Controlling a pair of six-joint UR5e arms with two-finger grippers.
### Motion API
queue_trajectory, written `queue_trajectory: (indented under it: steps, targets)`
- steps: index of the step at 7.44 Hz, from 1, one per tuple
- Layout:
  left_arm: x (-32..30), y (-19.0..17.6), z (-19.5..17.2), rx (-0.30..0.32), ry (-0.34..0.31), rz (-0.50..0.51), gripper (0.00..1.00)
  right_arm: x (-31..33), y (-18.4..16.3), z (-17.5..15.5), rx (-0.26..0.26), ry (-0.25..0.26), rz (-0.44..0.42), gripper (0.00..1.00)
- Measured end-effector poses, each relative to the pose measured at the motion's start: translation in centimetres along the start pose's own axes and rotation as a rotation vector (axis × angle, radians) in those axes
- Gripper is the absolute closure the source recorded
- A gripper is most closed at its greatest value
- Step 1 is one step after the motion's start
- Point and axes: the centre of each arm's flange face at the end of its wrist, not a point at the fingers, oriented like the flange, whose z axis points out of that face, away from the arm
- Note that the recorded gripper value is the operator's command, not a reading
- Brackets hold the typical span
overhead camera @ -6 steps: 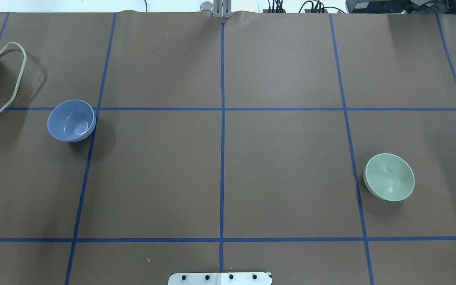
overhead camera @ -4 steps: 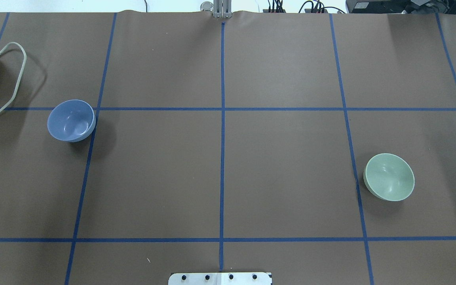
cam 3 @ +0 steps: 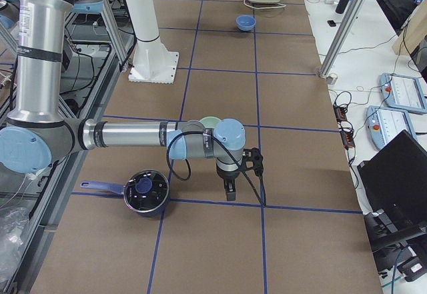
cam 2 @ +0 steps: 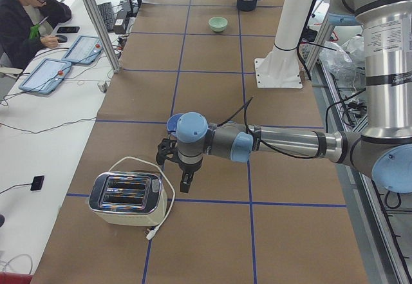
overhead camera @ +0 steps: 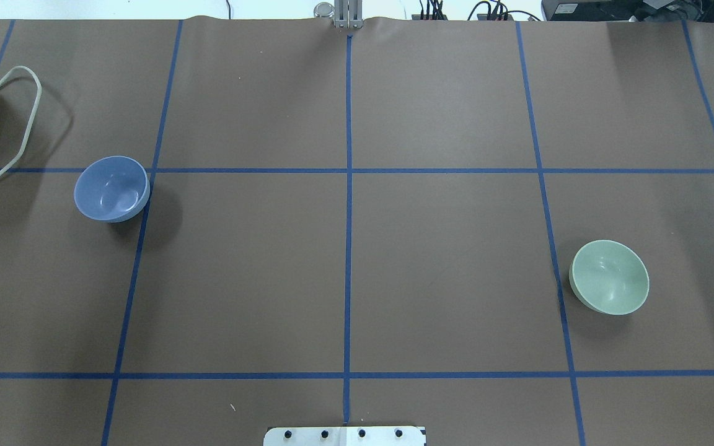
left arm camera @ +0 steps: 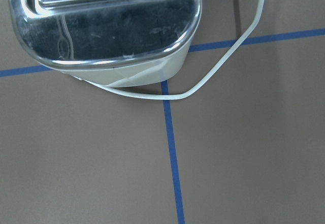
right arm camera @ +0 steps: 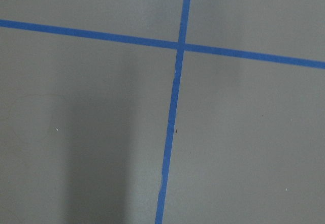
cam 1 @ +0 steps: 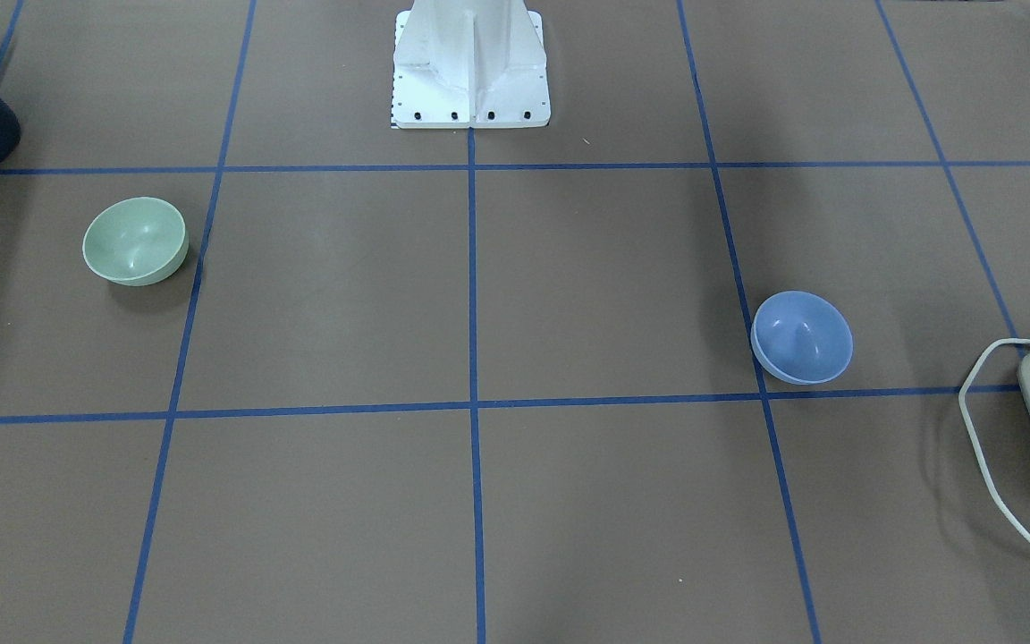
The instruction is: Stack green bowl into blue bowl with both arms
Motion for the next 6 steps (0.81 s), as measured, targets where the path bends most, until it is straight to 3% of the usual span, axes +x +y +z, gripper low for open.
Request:
queue_trajectory:
  steps: [2, 3, 6]
  targets:
    - [1.2, -2.3, -1.3, 0.096, 0.004, 0.092, 0.01, -0.9, -1.9, -0.8, 0.106, 0.002, -0.058, 0.0]
    - [2.2, -4.4, -2.2, 0.163, 0.007, 0.156, 0.01, -2.2, -3.5, -1.3, 0.135, -0.004, -0.066, 0.0]
    - [3.4, -5.7, -2.6, 0.275, 0.029, 0.272, 0.01, -9.4, -8.0, -0.9, 0.149, -0.044, -0.051, 0.0]
